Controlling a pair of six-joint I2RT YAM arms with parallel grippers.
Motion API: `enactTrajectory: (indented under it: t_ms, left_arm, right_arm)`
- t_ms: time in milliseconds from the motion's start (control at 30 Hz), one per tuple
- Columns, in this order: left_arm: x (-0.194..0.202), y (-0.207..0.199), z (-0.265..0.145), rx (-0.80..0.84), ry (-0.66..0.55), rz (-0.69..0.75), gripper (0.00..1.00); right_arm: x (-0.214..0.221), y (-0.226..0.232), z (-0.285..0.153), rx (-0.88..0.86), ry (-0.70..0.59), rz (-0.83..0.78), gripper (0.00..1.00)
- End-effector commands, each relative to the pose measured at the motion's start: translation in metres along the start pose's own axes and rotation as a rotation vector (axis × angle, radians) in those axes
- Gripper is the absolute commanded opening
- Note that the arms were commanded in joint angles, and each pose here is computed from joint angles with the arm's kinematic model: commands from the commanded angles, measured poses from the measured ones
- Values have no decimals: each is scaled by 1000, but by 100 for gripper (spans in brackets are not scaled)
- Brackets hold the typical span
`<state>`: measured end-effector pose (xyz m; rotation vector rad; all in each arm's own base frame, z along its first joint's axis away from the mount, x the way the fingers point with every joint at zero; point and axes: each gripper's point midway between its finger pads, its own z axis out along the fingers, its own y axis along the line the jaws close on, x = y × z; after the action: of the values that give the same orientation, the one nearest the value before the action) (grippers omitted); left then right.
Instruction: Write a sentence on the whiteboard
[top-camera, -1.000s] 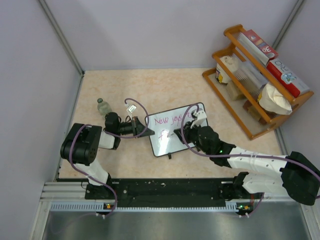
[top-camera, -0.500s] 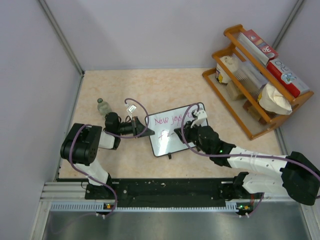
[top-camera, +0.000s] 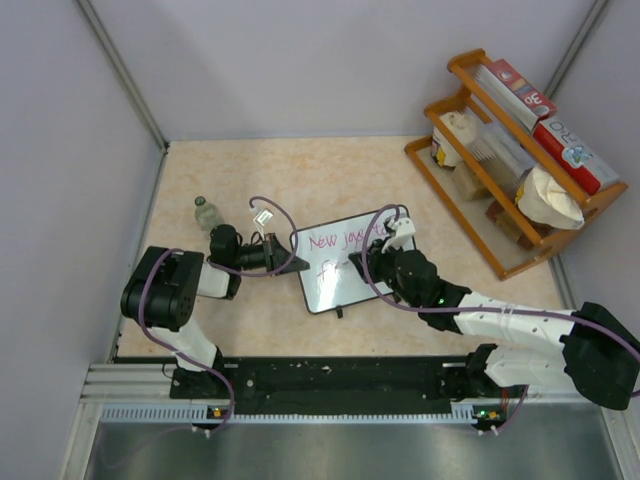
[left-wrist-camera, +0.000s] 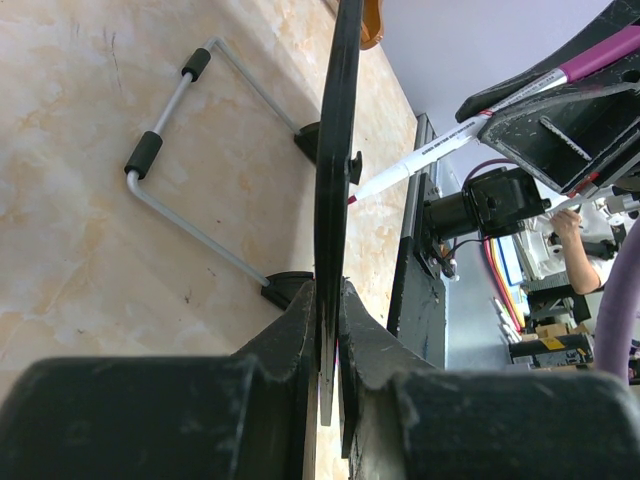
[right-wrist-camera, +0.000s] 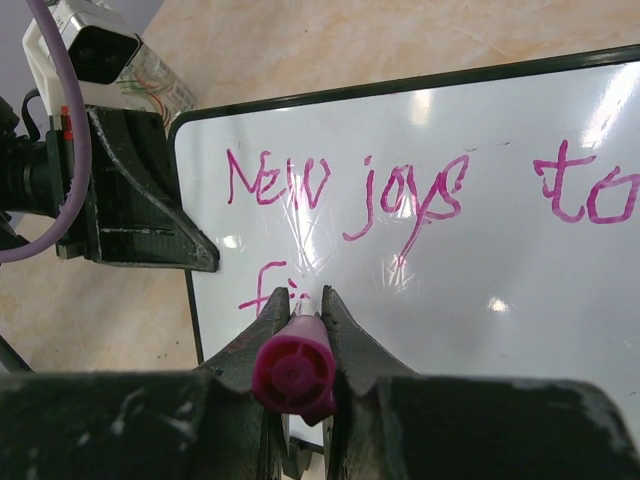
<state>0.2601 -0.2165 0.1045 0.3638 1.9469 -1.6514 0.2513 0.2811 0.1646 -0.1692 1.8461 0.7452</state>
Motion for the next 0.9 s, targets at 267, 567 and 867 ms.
enactTrajectory:
  t_ms: [267,567,867]
  left_arm:
    - [-1,-3,-1,13,-2,16,0]
    - [-1,-3,-1,14,-3,19,0]
    - [-1,-3,-1,13,-3,16,0]
  right_arm:
    - [-20,-13,0,74,-63,-7,0]
    - [-11,-15,-5,60,-33,-8,0]
    - [6,-15,-8,34,18,-8,0]
